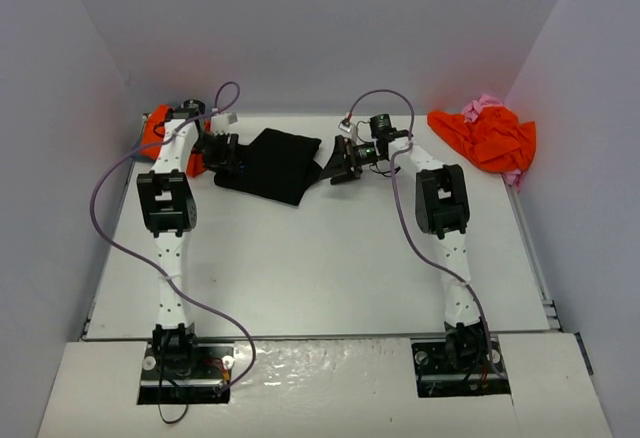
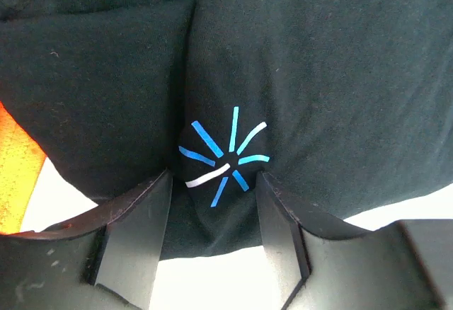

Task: Fold and stack the t-shirts

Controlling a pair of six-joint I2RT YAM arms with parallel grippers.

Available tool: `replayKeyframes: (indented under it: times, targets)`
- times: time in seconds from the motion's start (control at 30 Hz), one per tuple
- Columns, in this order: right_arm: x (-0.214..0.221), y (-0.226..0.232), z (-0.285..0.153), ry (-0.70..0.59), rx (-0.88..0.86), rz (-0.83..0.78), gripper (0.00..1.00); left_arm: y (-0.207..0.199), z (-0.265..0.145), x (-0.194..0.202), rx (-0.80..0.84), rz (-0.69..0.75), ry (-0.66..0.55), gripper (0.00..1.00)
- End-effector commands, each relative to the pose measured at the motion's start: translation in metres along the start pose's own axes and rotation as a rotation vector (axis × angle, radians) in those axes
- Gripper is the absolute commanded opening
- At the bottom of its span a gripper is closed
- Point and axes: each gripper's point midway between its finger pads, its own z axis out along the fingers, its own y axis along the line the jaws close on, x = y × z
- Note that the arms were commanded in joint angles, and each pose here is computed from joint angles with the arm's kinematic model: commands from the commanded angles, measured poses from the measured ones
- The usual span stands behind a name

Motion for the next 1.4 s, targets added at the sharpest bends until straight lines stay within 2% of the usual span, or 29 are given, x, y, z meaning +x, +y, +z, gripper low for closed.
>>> replayKeyframes:
  times: [0.0,0.17,0.37,0.63,0.97,1.17,1.37]
  targets:
    - [-0.034,0.022,-0.012,-0.099,-0.007,-0.054,1.00,-0.010,-0.067,-0.017,-0.122,0.072,-0.088,0.48]
    - [-0.024,0.023,0.005,-0.078,0.000,-0.057,1.00,-0.011,-0.102,-0.025,-0.227,0.093,-0.150,0.49]
    - [-0.024,0.020,0.018,-0.078,-0.013,-0.036,1.00,0.000,-0.112,-0.019,-0.318,0.080,-0.125,0.49]
    - [-0.023,0.028,0.023,-0.070,-0.020,-0.044,1.00,0.027,-0.062,-0.002,-0.293,0.024,-0.004,0.50]
    - [-0.024,0.030,0.025,-0.071,-0.019,-0.059,1.00,0.061,-0.033,0.018,-0.296,-0.043,0.067,0.50]
    - [-0.017,0.028,0.029,-0.055,-0.029,-0.041,1.00,0.025,0.002,0.028,-0.002,-0.083,0.109,0.50]
    - [-0.006,0.024,0.028,-0.050,-0.019,-0.043,1.00,-0.022,0.013,0.023,0.231,-0.094,0.091,0.51]
